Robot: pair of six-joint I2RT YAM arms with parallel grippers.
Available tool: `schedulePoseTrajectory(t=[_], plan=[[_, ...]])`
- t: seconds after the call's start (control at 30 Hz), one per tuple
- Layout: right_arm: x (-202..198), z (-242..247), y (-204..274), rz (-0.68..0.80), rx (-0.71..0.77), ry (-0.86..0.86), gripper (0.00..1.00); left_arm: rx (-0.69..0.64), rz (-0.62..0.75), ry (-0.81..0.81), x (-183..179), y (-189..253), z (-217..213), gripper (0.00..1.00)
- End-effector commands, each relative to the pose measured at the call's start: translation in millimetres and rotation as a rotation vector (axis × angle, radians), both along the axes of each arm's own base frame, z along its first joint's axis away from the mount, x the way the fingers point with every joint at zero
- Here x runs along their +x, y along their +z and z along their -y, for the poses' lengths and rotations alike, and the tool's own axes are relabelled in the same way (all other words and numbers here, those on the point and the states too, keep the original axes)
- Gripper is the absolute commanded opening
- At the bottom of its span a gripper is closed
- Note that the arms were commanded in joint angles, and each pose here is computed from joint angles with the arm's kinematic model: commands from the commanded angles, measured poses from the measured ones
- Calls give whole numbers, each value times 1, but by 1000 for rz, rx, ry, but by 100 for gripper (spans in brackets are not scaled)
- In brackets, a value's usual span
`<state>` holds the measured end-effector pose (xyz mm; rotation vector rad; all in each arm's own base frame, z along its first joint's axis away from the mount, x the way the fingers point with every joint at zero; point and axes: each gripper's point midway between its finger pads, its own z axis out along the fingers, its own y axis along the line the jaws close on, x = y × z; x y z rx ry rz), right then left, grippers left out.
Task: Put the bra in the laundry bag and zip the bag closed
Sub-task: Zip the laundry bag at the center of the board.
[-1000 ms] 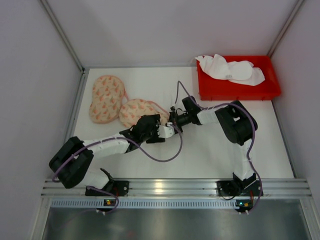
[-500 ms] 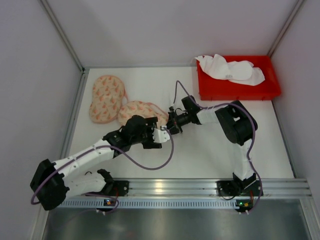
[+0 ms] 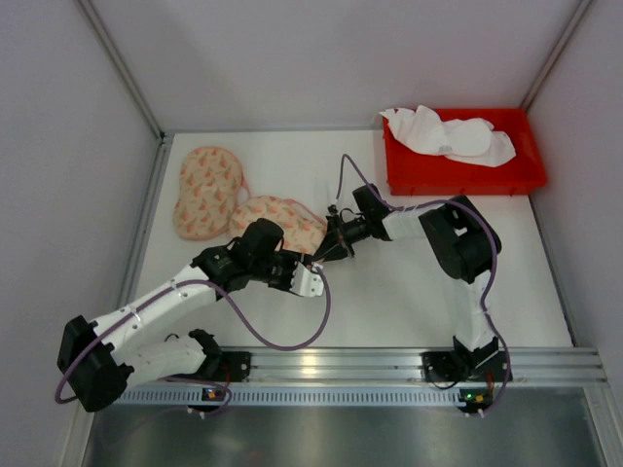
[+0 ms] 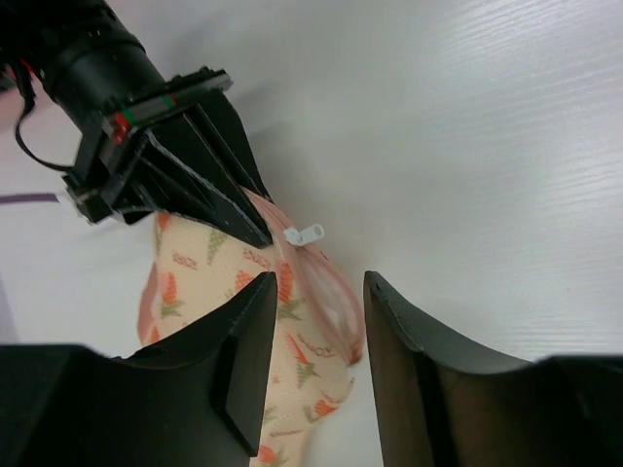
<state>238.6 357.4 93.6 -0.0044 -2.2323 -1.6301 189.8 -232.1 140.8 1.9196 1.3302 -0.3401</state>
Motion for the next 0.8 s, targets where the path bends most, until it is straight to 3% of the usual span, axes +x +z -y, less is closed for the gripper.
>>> schedulePoseTrajectory(t=[0.0, 0.1, 0.23, 0.27, 0.37, 0.77], plan=[[-3, -7, 11, 21, 39, 36, 0, 8, 148, -221, 4, 16, 16, 47], [-4, -7, 12, -10, 42, 27, 0, 5, 244, -265, 10, 18, 25, 52], [-5, -7, 15, -44, 58, 23, 0, -87, 439, -276, 21, 28, 36, 56], [-6, -7, 17, -45, 57, 21, 0, -149, 545, -274, 26, 47, 41, 56], [-7, -7, 18, -51, 56, 20, 0, -159, 658, -331, 18, 37, 38, 57], [-9, -6, 20, -78, 54, 14, 0, -134, 863, -359, 20, 2, 28, 56]])
